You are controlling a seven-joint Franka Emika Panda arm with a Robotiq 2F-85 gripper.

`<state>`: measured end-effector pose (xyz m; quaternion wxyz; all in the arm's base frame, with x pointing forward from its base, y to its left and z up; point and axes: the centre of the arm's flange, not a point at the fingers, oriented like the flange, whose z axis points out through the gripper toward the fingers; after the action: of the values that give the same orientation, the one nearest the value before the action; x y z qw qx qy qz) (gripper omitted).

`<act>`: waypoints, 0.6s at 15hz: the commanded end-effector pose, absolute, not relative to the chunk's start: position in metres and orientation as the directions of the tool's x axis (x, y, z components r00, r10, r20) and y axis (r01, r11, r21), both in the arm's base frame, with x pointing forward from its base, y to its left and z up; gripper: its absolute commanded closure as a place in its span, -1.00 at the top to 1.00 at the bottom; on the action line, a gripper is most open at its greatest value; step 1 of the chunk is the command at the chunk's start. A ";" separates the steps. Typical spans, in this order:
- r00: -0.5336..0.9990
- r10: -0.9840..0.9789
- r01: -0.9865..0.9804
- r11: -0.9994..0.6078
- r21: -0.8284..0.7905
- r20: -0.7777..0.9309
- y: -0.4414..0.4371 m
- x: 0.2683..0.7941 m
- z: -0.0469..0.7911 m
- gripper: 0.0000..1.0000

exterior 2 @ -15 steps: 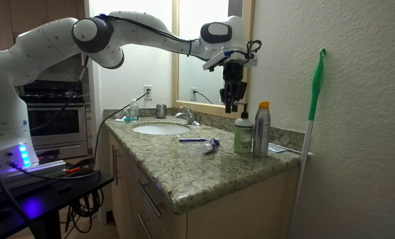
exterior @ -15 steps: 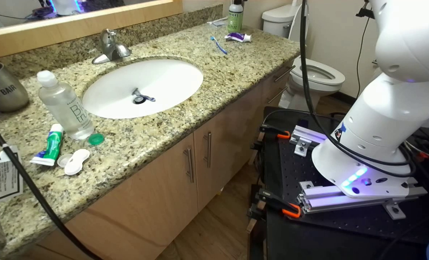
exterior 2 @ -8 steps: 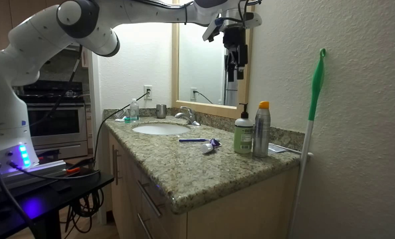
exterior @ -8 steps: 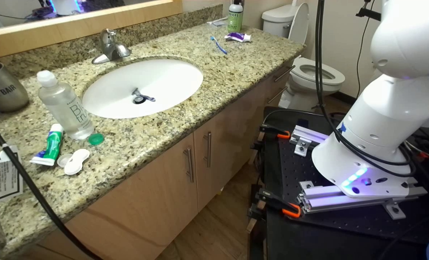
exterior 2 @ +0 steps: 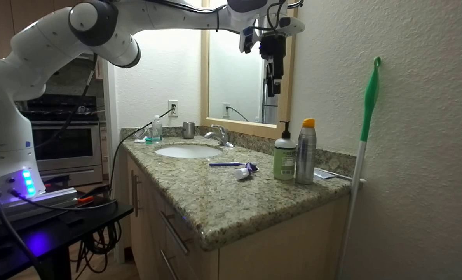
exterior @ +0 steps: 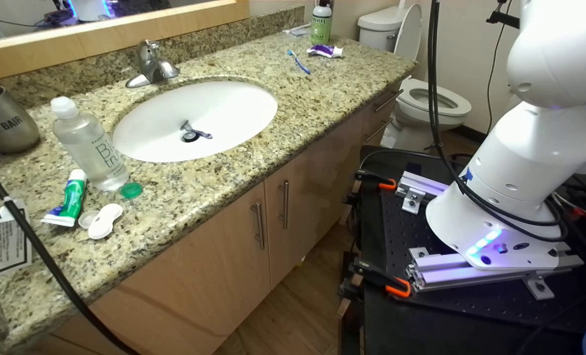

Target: Move the green and white pump bottle to the left side of the counter

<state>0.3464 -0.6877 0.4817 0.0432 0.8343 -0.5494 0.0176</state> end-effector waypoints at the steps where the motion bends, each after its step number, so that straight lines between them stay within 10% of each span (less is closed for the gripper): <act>1: 0.201 -0.976 -0.980 -0.200 0.017 0.084 -0.694 0.368 0.458 1.00; 9: -0.090 -0.991 -0.994 0.083 -0.072 0.097 -0.701 0.377 0.420 1.00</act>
<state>0.3772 -0.7009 0.4201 0.0113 0.6740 -0.7362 0.0598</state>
